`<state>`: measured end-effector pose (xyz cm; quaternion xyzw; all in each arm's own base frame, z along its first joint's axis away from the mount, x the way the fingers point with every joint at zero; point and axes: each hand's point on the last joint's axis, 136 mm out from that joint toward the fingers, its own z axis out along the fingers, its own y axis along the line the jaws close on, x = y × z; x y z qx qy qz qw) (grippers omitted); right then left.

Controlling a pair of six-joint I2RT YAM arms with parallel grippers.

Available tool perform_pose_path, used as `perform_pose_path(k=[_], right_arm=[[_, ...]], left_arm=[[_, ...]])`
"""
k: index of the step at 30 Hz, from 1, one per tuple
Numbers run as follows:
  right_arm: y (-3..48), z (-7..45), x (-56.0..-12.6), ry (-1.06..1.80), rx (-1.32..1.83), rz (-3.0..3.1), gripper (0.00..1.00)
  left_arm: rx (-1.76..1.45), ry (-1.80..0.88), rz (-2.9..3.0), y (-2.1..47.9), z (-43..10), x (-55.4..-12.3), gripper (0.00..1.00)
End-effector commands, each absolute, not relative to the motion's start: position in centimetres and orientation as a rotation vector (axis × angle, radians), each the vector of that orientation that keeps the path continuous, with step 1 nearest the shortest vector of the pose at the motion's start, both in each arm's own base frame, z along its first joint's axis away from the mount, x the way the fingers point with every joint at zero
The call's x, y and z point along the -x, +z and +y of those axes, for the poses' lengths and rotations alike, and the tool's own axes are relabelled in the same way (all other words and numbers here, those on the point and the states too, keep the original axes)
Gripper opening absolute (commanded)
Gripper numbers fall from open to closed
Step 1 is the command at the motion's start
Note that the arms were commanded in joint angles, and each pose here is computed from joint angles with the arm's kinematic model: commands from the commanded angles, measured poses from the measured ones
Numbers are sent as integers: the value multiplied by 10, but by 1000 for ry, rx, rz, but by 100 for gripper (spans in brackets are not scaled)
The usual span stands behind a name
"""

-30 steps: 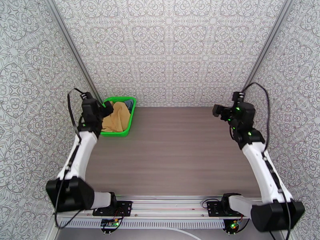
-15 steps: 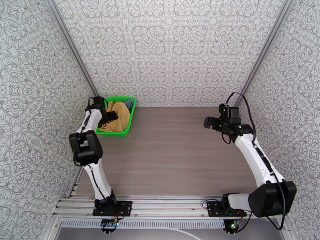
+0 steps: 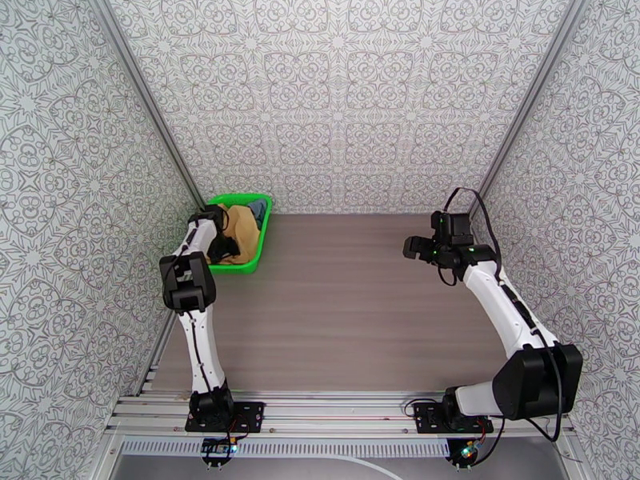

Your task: Fold and stack the mixed laundry pile

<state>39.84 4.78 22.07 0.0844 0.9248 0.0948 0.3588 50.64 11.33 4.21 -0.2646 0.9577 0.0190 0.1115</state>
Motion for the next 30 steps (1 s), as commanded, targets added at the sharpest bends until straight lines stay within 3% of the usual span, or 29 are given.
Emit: perform_pose_path(k=[1, 7, 9, 17, 30], right_arm=[[221, 53, -394, 263, -214, 2402, 95], [238, 54, -392, 284, -212, 2369, 94], [245, 55, -388, 300, -209, 2351, 94], [280, 65, -372, 396, -169, 2265, 93], [309, 72, -350, 466, -140, 2196, 93]], left_arm=[[763, 18, 2774, 65, 109, -513, 0], [698, -66, 2594, 164, 93, -527, 0], [634, -103, 2498, 226, 78, -523, 0], [386, -269, 2245, 391, 0, -476, 0], [-5, -742, 2002, 509, -146, -394, 0]])
